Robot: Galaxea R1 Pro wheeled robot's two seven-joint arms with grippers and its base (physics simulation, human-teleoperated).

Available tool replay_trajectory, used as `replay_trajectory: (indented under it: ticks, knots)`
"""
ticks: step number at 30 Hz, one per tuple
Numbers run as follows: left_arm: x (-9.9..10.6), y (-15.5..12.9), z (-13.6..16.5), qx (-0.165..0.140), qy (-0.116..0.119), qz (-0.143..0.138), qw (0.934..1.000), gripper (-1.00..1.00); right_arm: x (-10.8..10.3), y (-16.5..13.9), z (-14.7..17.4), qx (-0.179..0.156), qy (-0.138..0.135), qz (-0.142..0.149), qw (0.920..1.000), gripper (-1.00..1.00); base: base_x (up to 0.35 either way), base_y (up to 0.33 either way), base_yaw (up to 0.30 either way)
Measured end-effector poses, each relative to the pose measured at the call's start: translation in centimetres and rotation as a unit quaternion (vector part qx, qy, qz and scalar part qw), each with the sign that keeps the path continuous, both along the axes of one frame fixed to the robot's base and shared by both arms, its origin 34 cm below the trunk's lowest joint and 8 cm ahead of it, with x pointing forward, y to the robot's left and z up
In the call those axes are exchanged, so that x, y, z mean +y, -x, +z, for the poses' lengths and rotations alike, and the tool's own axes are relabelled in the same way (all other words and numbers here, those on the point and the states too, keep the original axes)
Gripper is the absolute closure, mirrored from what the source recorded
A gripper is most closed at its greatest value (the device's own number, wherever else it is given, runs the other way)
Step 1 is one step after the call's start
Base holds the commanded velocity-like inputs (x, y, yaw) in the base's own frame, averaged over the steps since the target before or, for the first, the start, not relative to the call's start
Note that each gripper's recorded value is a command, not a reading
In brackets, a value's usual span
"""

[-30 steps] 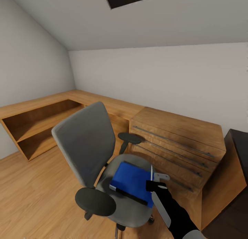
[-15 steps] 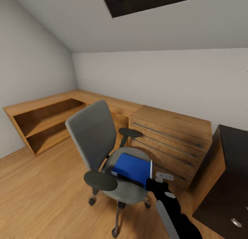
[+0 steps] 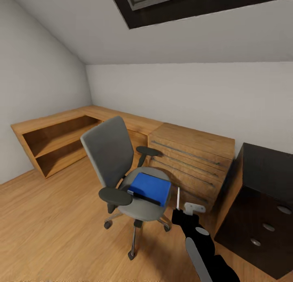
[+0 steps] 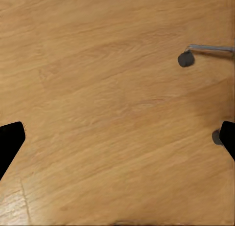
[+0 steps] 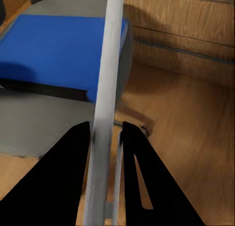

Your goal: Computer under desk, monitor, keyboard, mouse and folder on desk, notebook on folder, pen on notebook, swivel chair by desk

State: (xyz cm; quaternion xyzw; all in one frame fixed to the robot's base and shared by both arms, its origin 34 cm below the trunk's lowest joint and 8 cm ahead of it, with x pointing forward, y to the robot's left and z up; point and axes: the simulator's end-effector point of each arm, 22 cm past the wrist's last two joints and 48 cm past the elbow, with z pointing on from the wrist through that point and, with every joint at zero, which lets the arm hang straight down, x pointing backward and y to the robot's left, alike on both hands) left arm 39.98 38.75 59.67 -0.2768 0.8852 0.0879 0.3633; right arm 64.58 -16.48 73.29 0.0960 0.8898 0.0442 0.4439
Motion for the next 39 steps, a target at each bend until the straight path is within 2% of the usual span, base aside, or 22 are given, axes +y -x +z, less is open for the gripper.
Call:
replay_trajectory:
  ticks: [5,6,7,15,19,27,30,36,39]
  knots:
    - [-0.5,-0.1,0.8,0.002,0.000,-0.008,1.0000,-1.00,0.0,-0.1,1.0,-0.001,0.000,0.000,1.0000,1.00,-0.267,-0.253,0.000]
    - [-1.4,-0.2,0.8,0.003,0.004,-0.017,0.9998,-1.00,-0.1,-0.1,1.2,-0.002,0.000,0.000,1.0000,1.00,-0.243,-0.248,0.000]
    - [-3.5,-0.2,0.6,0.006,0.016,-0.038,0.9991,-1.00,-0.1,-0.3,2.0,-0.009,0.000,-0.002,1.0000,1.00,-0.198,-0.211,0.000]
    - [-4.3,1.7,-0.1,0.039,0.017,-0.048,0.9979,-1.00,-0.3,-0.6,5.2,-0.029,-0.005,-0.004,0.9996,1.00,-0.056,-0.060,0.000]
    - [-4.7,1.9,0.3,0.043,0.019,-0.052,0.9975,-1.00,-0.3,-0.6,5.9,-0.029,-0.005,-0.005,0.9995,1.00,-0.005,-0.005,-0.089]
    - [-4.8,2.1,1.4,0.048,0.019,-0.055,0.9971,-1.00,-0.4,-0.7,7.4,-0.031,-0.006,-0.005,0.9995,1.00,-0.001,-0.001,-0.239]
    - [-4.9,2.1,1.9,0.049,0.013,-0.062,0.9968,-1.00,-0.4,-0.7,8.0,-0.031,-0.006,-0.005,0.9995,1.00,0.000,0.000,-0.267]
    - [-5.5,2.3,2.7,0.055,0.001,-0.079,0.9953,-1.00,-0.8,-0.8,9.2,-0.034,-0.002,-0.005,0.9994,1.00,0.000,-0.016,-0.269]
    - [-6.3,2.6,2.7,0.058,0.007,-0.078,0.9952,-1.00,-1.0,-0.8,9.9,-0.037,-0.001,-0.005,0.9993,1.00,0.016,-0.140,-0.270]
